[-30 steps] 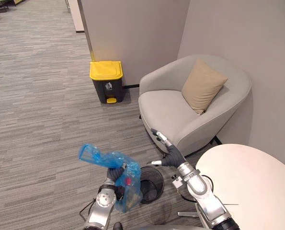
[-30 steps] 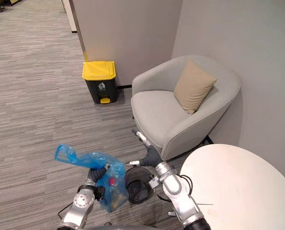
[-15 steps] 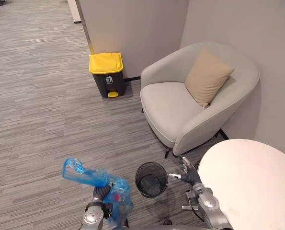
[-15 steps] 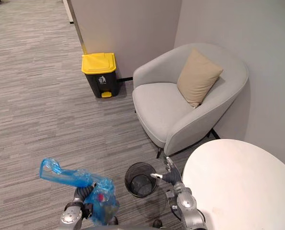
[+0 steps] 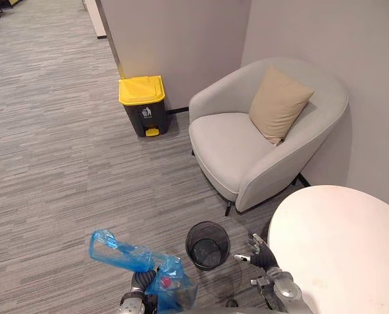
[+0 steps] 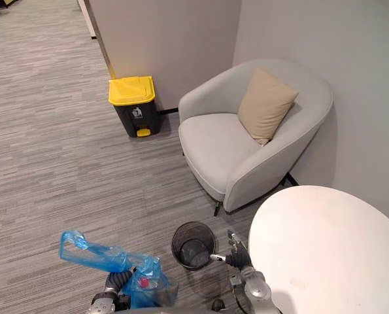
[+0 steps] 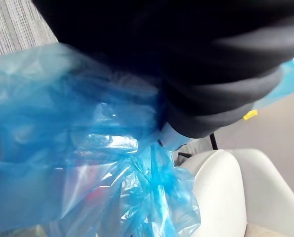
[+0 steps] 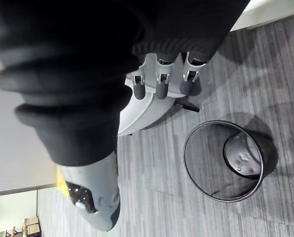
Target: Gather rubbish on tea table into small bin, then transfer packed bag to large trash can.
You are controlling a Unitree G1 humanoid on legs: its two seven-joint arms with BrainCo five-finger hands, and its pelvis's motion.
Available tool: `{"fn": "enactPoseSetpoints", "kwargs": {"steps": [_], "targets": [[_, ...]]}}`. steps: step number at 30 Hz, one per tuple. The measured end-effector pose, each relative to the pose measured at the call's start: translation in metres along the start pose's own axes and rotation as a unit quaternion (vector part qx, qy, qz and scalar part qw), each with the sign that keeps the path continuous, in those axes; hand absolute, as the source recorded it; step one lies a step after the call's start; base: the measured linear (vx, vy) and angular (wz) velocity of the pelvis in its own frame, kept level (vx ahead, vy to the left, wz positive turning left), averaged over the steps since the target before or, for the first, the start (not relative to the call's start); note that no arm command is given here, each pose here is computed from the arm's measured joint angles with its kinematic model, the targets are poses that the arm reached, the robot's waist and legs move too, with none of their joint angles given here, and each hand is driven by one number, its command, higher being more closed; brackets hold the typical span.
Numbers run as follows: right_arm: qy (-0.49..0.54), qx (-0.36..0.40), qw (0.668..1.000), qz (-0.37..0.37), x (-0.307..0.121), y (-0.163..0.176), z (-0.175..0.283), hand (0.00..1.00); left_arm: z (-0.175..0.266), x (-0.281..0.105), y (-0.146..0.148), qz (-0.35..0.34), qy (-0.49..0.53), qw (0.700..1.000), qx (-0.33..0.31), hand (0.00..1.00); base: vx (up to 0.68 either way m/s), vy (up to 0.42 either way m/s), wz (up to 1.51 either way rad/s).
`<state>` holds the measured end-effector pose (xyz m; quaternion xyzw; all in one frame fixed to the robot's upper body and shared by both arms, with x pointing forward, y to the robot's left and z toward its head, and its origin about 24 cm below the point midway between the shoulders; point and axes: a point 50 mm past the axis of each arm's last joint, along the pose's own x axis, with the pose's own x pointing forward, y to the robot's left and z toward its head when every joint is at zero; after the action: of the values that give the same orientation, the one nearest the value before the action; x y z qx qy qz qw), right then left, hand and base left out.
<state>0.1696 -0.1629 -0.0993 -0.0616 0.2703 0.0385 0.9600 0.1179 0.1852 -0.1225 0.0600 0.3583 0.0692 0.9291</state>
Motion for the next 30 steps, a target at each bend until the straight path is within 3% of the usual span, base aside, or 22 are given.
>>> {"fn": "enactPoseSetpoints", "kwargs": {"steps": [5,10,15,18,30], "targets": [[-0.006,-0.034,0.999,0.016,0.012,0.005,0.012,0.00,0.002,0.001,0.000,0.000,-0.003,1.000,0.000,1.00,0.00,0.019,-0.44],[-0.045,-0.087,0.994,0.051,0.026,0.021,0.037,0.00,0.030,0.015,-0.003,-0.004,-0.045,0.999,-0.003,1.00,-0.10,0.027,-0.08],[-0.063,-0.098,0.990,0.074,0.031,0.035,0.048,0.00,0.042,0.015,0.007,0.018,-0.072,0.997,0.000,1.00,-0.10,-0.059,0.32],[-0.085,-0.111,0.988,0.072,0.038,0.032,0.065,0.00,0.042,0.012,-0.001,0.016,-0.075,0.997,-0.024,1.00,-0.16,-0.032,-0.06],[-0.050,-0.102,0.992,0.055,0.027,0.031,0.040,0.00,0.046,0.008,-0.010,0.001,-0.088,0.995,-0.039,1.00,-0.12,-0.024,0.66]]}}
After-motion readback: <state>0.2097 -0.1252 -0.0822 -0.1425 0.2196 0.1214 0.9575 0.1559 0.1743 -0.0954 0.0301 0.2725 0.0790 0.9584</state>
